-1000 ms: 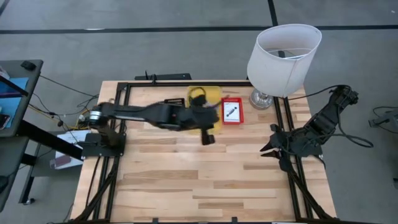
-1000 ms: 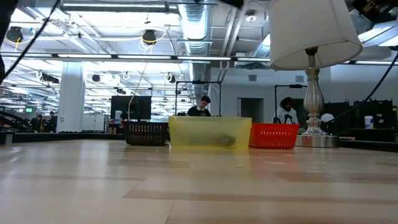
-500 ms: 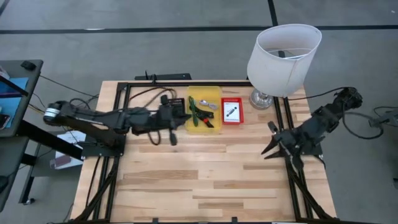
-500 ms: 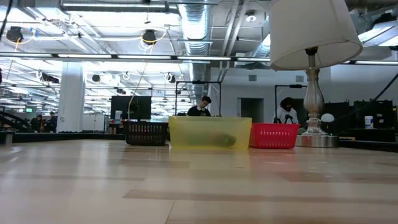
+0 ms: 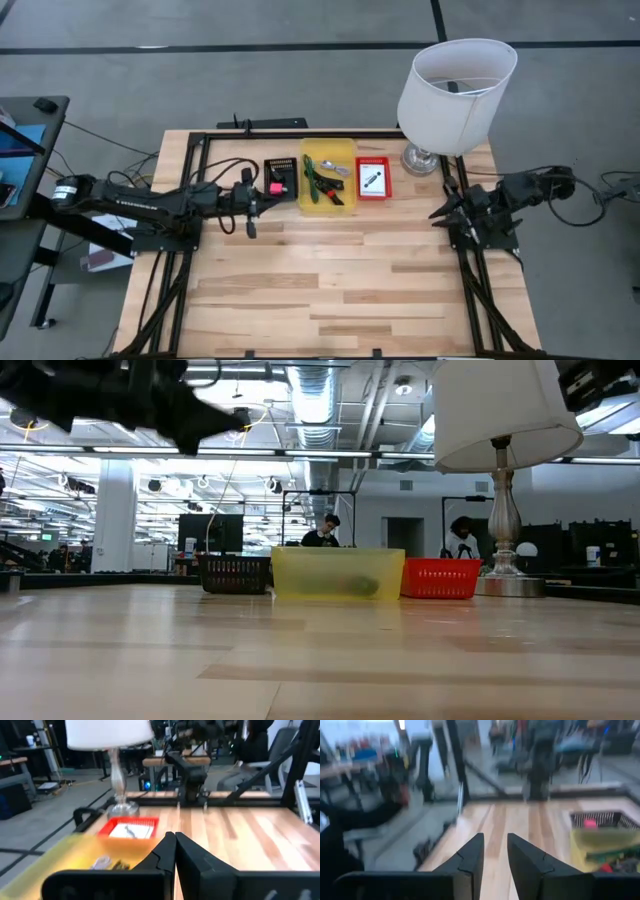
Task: Pick and place items into bin
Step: Return to Home Position
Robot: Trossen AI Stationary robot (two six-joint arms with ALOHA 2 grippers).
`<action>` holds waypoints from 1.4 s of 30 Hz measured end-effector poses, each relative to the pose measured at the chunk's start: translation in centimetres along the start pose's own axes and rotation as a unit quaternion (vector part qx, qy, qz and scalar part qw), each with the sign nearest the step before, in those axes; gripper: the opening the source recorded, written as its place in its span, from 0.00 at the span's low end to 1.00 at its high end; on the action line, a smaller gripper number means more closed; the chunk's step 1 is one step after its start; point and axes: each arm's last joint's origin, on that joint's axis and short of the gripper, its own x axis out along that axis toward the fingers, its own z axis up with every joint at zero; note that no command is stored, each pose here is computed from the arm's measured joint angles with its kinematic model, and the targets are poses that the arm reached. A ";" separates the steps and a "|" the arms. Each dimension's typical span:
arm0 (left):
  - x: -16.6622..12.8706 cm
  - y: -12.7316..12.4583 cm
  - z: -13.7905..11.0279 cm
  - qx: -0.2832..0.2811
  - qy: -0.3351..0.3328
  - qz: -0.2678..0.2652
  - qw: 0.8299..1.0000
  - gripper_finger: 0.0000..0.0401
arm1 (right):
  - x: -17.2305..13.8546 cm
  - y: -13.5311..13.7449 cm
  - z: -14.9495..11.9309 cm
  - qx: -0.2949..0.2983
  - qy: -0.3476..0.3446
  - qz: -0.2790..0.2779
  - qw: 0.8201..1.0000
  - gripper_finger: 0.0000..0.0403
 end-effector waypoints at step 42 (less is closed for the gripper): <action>-4.8 1.7 -4.6 -0.133 -0.107 -0.073 0.983 0.00 | 5.0 -1.9 -10.3 0.047 -0.093 -0.021 0.994 0.20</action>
